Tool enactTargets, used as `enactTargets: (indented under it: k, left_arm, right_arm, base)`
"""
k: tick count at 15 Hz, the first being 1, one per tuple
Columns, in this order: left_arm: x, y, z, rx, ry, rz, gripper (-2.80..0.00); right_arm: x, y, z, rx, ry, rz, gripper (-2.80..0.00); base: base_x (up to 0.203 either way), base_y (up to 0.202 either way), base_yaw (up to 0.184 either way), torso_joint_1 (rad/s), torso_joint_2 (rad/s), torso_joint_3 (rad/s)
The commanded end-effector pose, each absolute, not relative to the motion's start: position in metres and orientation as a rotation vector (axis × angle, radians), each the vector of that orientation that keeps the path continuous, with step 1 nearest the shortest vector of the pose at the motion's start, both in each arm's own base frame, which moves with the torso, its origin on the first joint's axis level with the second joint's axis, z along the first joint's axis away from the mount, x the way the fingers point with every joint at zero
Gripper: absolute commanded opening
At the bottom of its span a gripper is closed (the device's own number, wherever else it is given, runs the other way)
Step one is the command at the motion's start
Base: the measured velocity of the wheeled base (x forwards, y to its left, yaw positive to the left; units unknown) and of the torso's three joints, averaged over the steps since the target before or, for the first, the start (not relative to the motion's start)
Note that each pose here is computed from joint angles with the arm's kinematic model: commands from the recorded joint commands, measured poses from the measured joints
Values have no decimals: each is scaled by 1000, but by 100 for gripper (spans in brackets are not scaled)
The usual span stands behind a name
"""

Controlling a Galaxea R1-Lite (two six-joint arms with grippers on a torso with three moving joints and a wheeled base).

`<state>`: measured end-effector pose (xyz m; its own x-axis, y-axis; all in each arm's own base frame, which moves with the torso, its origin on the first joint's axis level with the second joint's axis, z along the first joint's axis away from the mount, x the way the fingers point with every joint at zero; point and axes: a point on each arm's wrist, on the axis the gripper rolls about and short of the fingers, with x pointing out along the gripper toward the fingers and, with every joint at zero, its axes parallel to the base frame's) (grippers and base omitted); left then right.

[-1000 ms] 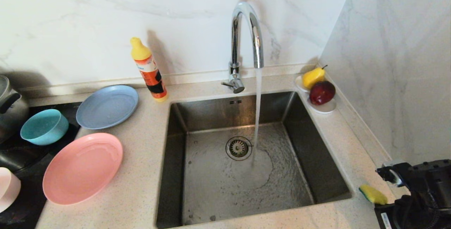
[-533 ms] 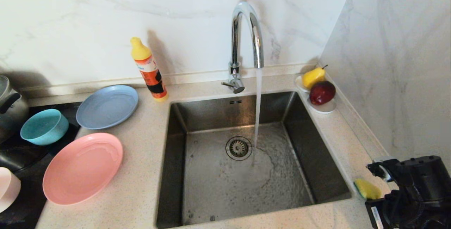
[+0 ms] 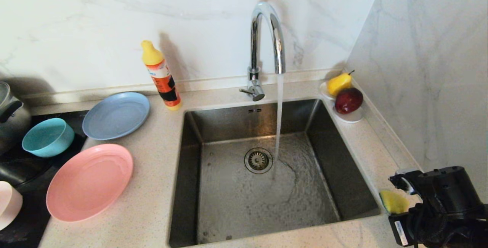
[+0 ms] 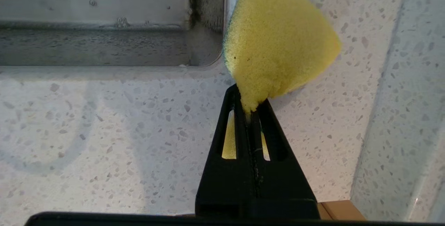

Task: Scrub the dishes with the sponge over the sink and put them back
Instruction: Put down the sponge

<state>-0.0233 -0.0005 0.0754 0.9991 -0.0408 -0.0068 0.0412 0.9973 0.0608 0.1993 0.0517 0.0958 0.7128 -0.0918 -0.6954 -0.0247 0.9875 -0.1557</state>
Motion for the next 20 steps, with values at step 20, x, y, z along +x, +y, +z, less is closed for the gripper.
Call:
enactTargets:
  k: [20]
  left_arm:
    - [-23, -1, 75, 61, 6, -42, -280]
  right_arm:
    - [223, 47, 98, -143, 732, -79, -280]
  base:
    - [0, 0, 0, 0, 0, 0]
